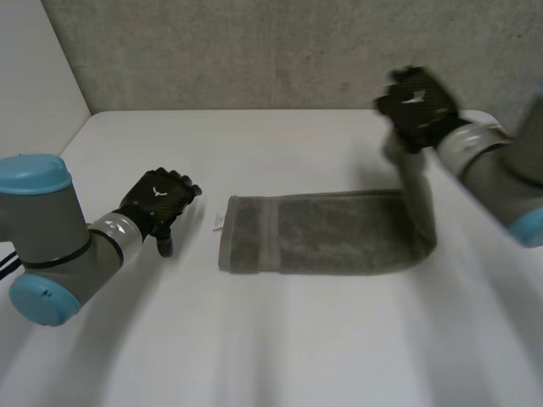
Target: Fold the towel.
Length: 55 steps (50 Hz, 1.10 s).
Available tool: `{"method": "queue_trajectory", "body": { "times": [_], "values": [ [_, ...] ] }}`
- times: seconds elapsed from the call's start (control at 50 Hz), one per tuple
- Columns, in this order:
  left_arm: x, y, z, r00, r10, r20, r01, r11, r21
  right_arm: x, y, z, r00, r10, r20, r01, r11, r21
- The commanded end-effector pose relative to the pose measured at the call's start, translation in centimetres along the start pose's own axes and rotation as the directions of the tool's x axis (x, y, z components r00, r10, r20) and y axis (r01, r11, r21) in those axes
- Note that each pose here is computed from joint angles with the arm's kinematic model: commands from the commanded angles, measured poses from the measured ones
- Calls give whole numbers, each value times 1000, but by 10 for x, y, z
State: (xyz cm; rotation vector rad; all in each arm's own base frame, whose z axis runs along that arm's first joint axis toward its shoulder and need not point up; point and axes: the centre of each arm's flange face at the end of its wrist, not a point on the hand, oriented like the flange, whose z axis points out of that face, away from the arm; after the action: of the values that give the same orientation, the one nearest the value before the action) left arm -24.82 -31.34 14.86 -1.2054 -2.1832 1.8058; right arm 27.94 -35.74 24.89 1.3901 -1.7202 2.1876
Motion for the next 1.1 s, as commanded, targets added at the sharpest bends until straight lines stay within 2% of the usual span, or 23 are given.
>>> {"method": "queue_trajectory", "body": {
  "times": [0.02, 0.04, 0.08, 0.1, 0.14, 0.24, 0.32, 0.54, 0.64, 0.72, 0.82, 0.92, 0.98, 1.02, 1.1],
  "values": [
    [-1, -1, -1, 1000, -12, 2, 12, 1000, 1, -116, -44, 15, 979, -13, 205, -11, 994, 113],
    [-1, -1, -1, 1000, -17, 2, 17, 1000, 1, -116, -44, 15, 979, -13, 205, -11, 994, 113],
    [0, -1, -1, 1000, -17, 2, 17, 1000, 0, -157, -48, 15, 961, -22, 276, -16, 991, 135],
    [0, 0, -1, 1000, -17, 2, 17, 1000, 0, -157, -48, 15, 961, -22, 276, -16, 991, 135],
    [0, 0, -1, 1000, -18, 1, 18, 1000, -2, -193, -45, 12, 940, -42, 339, -5, 991, 137],
    [0, 0, -1, 1000, -18, 0, 18, 1000, -3, -219, -35, 8, 925, -75, 373, 33, 992, 119],
    [0, 0, -1, 1000, -18, 1, 18, 1000, -2, -218, -35, 7, 929, -67, 365, 30, 994, 105],
    [4, -1, -1, 1000, -15, -9, 15, 1000, 1, -193, -54, 4, 936, 100, 337, -132, 989, 73],
    [4, -4, -1, 1000, -15, -8, 15, 1000, 9, -178, -70, -14, 903, 229, 365, -262, 964, 44],
    [2, -13, 0, 1000, -16, 1, 16, 999, 43, -162, -68, -19, 890, 288, 353, -314, 949, 16],
    [9, -28, 3, 1000, -19, -2, 19, 993, 119, -139, -59, -29, 881, 346, 323, -355, 934, -35],
    [18, -42, 6, 1000, 3, -14, 0, 984, 181, -99, -31, -43, 896, 386, 218, -370, 922, -112],
    [30, -49, 9, 998, 19, -57, -7, 977, 212, -84, -11, -52, 898, 408, 165, -384, 909, -162],
    [48, -50, 15, 991, 38, -128, -7, 972, 235, -80, -2, -57, 896, 420, 144, -391, 900, -192],
    [59, -51, 20, 983, 49, -179, -3, 968, 252, -85, 24, -73, 884, 452, 120, -407, 870, -279]
  ]
}}
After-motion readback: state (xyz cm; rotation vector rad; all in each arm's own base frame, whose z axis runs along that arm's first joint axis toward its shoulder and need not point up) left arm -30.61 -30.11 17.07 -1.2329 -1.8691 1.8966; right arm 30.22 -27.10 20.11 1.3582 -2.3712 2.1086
